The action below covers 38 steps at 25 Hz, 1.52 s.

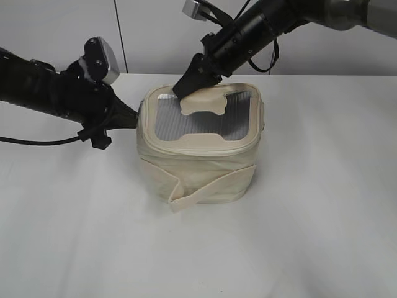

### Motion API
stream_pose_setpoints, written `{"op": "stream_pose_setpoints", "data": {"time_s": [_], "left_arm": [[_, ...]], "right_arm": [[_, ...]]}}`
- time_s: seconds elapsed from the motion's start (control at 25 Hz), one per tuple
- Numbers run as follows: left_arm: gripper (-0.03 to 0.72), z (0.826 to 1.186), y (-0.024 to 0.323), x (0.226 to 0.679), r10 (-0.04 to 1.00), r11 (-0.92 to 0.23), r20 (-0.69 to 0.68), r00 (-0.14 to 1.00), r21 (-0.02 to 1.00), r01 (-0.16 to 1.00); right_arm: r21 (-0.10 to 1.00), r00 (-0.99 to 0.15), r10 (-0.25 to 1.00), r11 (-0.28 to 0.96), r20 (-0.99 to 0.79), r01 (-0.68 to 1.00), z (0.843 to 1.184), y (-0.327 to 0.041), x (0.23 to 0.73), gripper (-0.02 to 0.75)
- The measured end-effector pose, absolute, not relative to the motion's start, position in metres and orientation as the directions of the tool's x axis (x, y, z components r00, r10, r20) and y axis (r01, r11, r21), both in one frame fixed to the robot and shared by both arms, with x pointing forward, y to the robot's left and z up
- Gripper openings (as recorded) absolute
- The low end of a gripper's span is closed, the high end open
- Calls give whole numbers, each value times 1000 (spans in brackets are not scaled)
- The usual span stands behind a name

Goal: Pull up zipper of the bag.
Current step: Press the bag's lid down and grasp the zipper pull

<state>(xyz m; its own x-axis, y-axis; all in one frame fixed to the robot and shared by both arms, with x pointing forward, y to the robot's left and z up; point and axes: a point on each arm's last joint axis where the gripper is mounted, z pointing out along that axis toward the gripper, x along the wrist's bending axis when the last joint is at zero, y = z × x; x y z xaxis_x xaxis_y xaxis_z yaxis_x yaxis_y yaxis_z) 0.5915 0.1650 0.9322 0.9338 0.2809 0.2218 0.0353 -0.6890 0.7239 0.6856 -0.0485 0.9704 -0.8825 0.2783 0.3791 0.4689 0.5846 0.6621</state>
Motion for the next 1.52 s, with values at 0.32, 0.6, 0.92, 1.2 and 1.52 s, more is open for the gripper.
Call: {"op": "stream_pose_setpoints", "data": {"time_s": [0.32,0.6,0.92,1.2,1.52], "left_arm": [[17,947,172,583,319,-725,185,930,679,113],[9,950,180,554,358,-728,134,924,659,186],[6,955,189,526,393,-726,138,909,653,214],[349,958,188,538,484,-676,176,857,697,239],[601,938,176,575,495,-643,117,861,716,272]], "right_arm": [[656,-876,286,581,389,481,970,-48,685,50],[647,-862,301,572,407,505,971,-48,685,48],[650,-857,301,560,419,514,972,-47,685,48],[648,-856,299,561,421,515,971,-47,685,46],[648,-855,299,560,423,516,971,-47,685,46]]}}
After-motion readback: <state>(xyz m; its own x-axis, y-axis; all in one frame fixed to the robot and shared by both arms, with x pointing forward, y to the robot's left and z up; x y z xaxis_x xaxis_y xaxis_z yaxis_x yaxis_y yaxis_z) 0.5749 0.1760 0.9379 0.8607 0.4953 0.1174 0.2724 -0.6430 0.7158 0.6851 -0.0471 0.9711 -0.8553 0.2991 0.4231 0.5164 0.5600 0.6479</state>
